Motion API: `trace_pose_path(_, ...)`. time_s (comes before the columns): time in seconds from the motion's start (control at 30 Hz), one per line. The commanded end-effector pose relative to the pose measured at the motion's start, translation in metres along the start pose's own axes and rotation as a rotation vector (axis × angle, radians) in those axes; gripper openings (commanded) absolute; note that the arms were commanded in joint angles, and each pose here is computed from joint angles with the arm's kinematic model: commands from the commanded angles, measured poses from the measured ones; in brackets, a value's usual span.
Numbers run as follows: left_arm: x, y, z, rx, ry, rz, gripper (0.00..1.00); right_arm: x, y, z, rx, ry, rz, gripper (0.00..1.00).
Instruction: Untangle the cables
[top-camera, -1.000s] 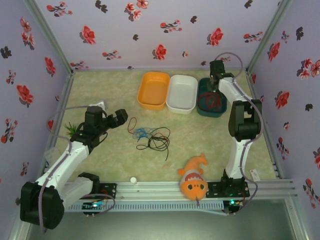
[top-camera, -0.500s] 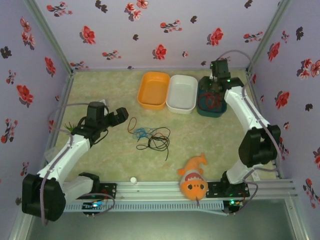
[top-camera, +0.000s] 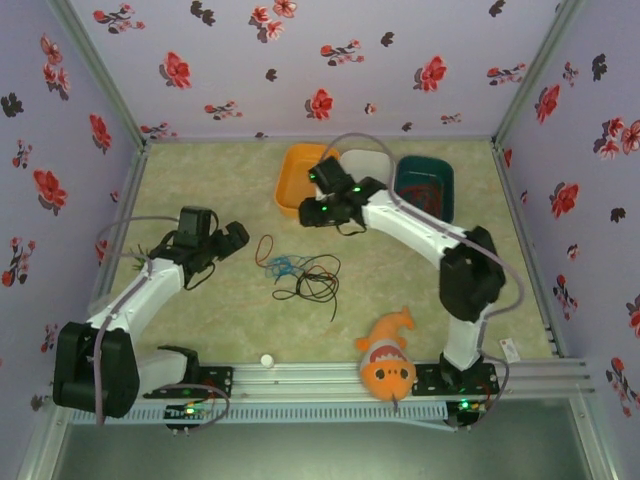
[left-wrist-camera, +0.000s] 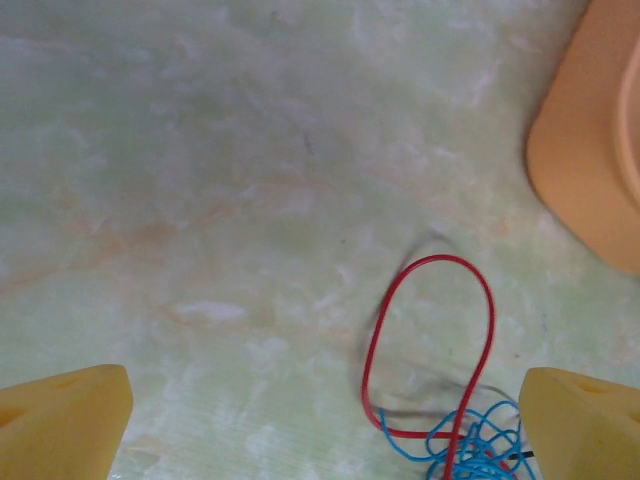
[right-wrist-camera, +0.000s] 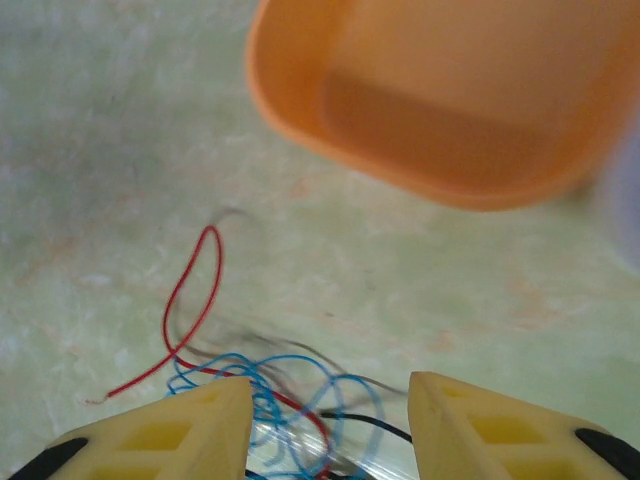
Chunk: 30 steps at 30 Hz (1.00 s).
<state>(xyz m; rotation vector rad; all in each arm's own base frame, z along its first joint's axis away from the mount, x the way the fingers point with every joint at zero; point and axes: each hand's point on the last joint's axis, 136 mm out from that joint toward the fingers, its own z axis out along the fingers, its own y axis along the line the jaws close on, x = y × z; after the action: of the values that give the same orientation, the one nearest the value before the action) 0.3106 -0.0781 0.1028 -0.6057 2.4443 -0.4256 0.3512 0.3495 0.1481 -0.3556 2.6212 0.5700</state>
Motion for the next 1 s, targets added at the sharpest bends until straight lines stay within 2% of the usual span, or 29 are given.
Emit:
trace_pose_path(0.0, 0.002, 0.013, -0.003, -0.039, -0.014, -0.035, 1.00, 0.003, 0.019, 0.021, 0.004, 0.052, -0.002, 0.49)
trace_pose_path(0.1, 0.002, 0.016, -0.005, -0.044, -0.025, -0.034, 1.00, 0.005, 0.030, 0.049, -0.012, 0.089, -0.006, 0.53)
trace_pose_path(0.33, 0.004, 0.023, -0.008, -0.061, -0.040, -0.053, 1.00, 0.008, 0.056, 0.102, -0.088, 0.158, 0.006, 0.54)
trace_pose_path(0.6, 0.005, 0.025, -0.010, -0.067, -0.040, -0.048, 1.00, 0.019, 0.067, 0.138, -0.111, 0.205, 0.007, 0.47)
trace_pose_path(0.73, 0.006, 0.026, -0.010, -0.068, -0.040, -0.047, 1.00, 0.024, 0.072, 0.147, -0.129, 0.219, 0.011, 0.36)
trace_pose_path(0.83, 0.006, 0.026, -0.010, -0.064, -0.040, -0.044, 1.00, 0.024, 0.076, 0.150, -0.145, 0.221, 0.011, 0.19)
trace_pose_path(0.97, 0.006, 0.026, -0.011, -0.060, -0.039, -0.036, 1.00, 0.013, 0.086, 0.138, -0.176, 0.202, -0.010, 0.03)
